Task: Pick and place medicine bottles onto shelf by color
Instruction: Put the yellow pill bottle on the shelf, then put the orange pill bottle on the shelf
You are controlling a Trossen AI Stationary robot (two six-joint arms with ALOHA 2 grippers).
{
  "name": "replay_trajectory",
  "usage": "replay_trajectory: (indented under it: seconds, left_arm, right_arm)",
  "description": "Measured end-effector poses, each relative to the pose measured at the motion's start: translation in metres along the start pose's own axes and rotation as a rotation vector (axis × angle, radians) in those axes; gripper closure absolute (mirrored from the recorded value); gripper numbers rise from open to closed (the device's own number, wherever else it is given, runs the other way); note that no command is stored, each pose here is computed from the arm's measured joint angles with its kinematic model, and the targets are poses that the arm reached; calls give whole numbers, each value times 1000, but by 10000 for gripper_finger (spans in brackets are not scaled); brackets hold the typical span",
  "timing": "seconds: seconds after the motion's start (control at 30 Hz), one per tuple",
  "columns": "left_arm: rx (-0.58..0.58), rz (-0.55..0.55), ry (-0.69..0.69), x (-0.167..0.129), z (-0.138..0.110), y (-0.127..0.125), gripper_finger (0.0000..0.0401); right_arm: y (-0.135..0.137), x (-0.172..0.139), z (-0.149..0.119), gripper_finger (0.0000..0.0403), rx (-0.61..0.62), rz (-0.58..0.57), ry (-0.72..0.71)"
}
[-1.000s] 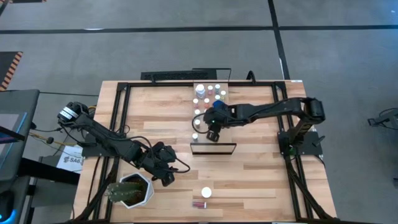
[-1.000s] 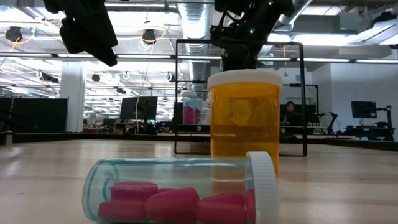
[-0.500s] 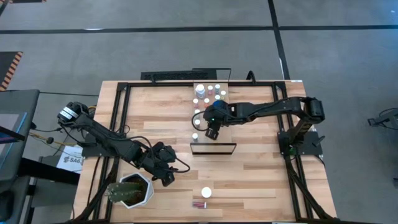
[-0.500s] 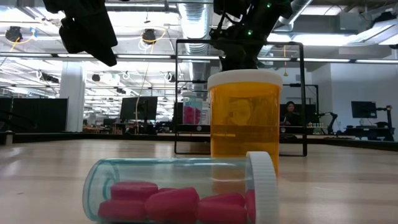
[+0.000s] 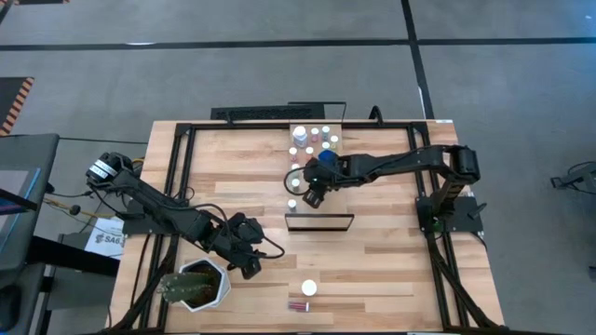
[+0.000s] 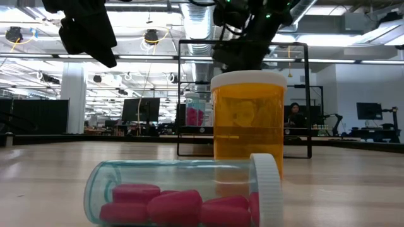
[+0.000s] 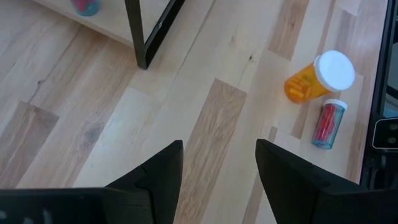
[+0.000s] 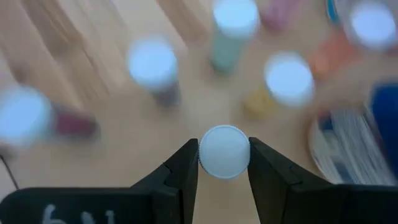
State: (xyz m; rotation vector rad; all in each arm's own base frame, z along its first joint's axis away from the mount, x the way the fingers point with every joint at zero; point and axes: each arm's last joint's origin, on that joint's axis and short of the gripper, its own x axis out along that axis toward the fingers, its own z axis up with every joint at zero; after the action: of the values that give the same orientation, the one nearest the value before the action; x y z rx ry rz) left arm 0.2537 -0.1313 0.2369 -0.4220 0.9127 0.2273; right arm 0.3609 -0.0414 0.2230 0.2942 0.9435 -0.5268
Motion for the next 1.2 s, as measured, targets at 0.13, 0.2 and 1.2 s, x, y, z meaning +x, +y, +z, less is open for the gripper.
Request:
replay_trajectory:
  seconds: [0.13,0.2,1.2]
  left_arm:
    - [0,-2,4,0,0,0,214]
    - [1,0,7,0,0,0,214]
    - [5,11,24,0,-1,2,214]
  right_arm:
    - [2,7,0,266,4,-2,-1]
    - [4,11,-1,266,-3,-9,6]
    - [13,-16,23,164,-115,3,22]
